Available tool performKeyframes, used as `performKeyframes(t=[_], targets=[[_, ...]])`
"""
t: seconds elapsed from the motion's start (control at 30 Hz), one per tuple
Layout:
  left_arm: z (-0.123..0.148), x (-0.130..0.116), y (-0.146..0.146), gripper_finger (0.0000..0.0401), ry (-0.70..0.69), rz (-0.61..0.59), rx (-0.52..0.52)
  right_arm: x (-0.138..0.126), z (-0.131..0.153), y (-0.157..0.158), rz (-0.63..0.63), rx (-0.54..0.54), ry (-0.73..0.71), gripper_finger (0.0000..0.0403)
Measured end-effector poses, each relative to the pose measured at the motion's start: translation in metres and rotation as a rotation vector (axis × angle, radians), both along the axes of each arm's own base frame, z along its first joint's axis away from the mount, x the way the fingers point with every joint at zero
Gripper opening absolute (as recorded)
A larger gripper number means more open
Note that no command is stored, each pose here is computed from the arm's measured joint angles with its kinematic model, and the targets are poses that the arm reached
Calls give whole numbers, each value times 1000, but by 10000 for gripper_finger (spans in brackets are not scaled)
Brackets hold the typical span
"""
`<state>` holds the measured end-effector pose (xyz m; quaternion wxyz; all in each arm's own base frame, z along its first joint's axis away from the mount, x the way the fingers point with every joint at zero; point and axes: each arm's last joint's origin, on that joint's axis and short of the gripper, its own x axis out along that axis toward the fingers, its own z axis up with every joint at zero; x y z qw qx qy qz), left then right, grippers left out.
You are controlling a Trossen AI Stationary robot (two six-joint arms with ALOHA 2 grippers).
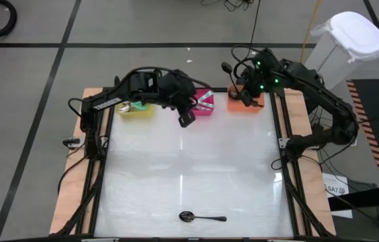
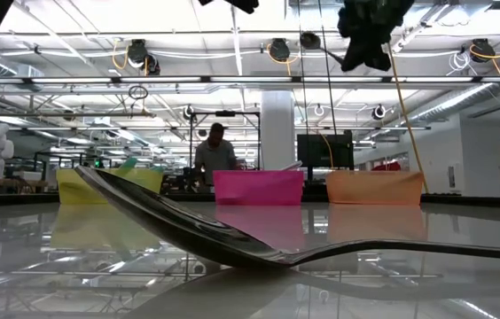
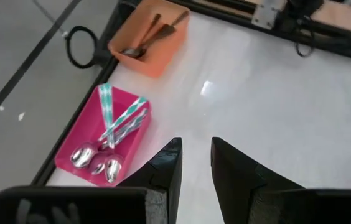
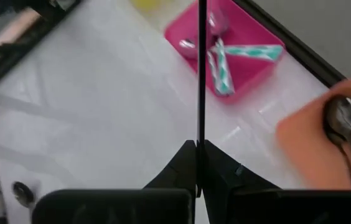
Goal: Sort silverware by color (type)
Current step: Put the black spoon into the orange bin
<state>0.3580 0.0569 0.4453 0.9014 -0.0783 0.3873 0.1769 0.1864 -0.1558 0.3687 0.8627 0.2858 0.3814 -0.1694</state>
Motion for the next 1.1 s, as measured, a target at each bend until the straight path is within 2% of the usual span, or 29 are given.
performKeyframes(t=[0.23,0.53,0.77,1.1], targets=[[0,0,-2,86,9,-100,-17,-3,-21,-26,-22,21,123,4],[-3,-2,-6,86,43,-192,-55,-10,-61,-67,-62,122,312,4],[-3,-2,-9,86,43,-202,-61,-17,-87,-88,-50,208,393,4],[-6,2,-8,86,45,-172,-88,-21,-117,-105,76,222,541,4]])
